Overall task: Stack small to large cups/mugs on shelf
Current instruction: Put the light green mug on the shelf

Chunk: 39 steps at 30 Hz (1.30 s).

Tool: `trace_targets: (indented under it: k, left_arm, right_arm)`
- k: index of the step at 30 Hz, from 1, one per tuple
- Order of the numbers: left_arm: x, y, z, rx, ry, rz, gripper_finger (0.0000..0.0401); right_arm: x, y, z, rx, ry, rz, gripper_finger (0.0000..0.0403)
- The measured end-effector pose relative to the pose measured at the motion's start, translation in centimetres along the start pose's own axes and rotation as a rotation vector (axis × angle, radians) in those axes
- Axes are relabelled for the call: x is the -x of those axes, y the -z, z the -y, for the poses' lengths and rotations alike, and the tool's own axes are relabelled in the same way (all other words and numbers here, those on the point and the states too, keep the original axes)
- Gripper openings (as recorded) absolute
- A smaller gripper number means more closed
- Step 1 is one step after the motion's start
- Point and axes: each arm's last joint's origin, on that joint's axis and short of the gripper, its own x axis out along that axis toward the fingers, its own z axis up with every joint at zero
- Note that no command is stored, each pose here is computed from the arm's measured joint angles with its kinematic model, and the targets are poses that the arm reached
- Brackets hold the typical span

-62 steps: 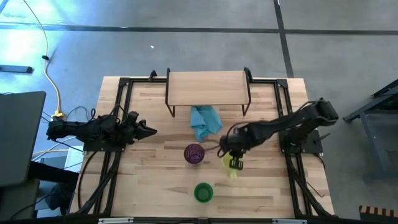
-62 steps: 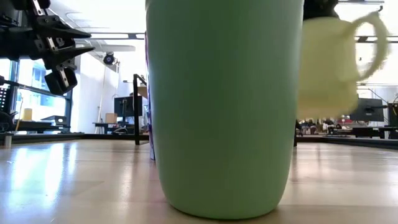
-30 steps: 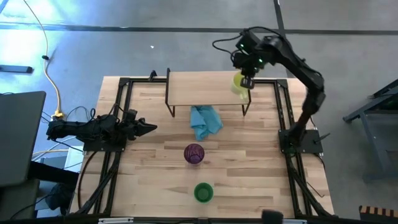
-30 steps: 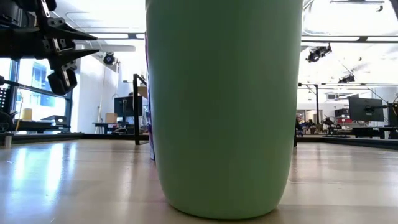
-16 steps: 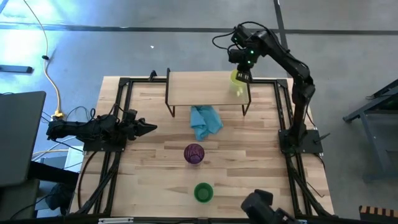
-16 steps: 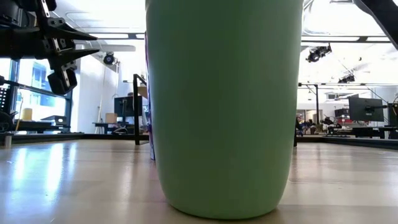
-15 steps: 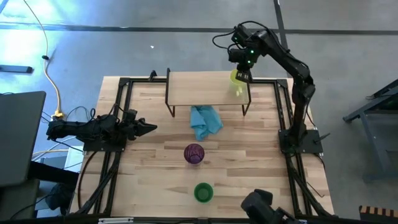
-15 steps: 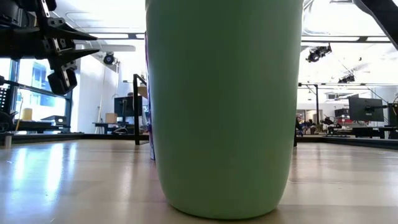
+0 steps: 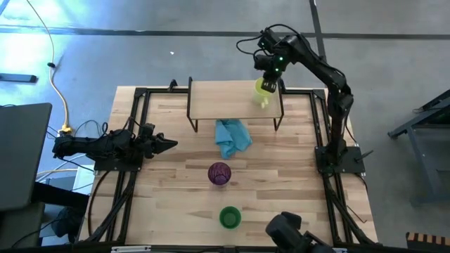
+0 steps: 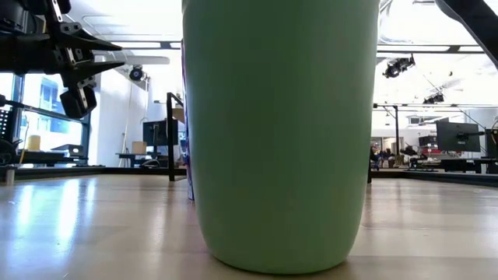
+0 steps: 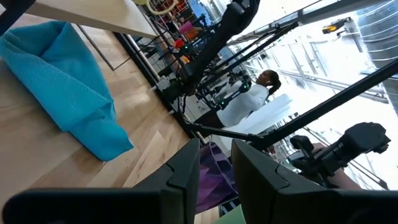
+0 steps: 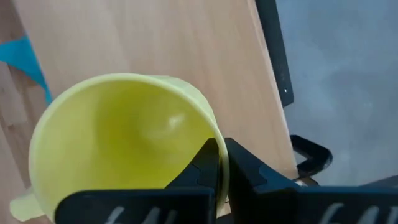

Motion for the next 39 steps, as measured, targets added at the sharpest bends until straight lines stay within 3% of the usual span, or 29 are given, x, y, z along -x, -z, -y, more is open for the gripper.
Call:
trace_targets:
  k: [39]
  left_arm:
    - [0.0,0.0,0.0,0.000,0.003,-0.006,0.0083]
  right_arm:
    - [-1.2,-0.1,0.3,-0.045,-0.011,-0.057,0.0004]
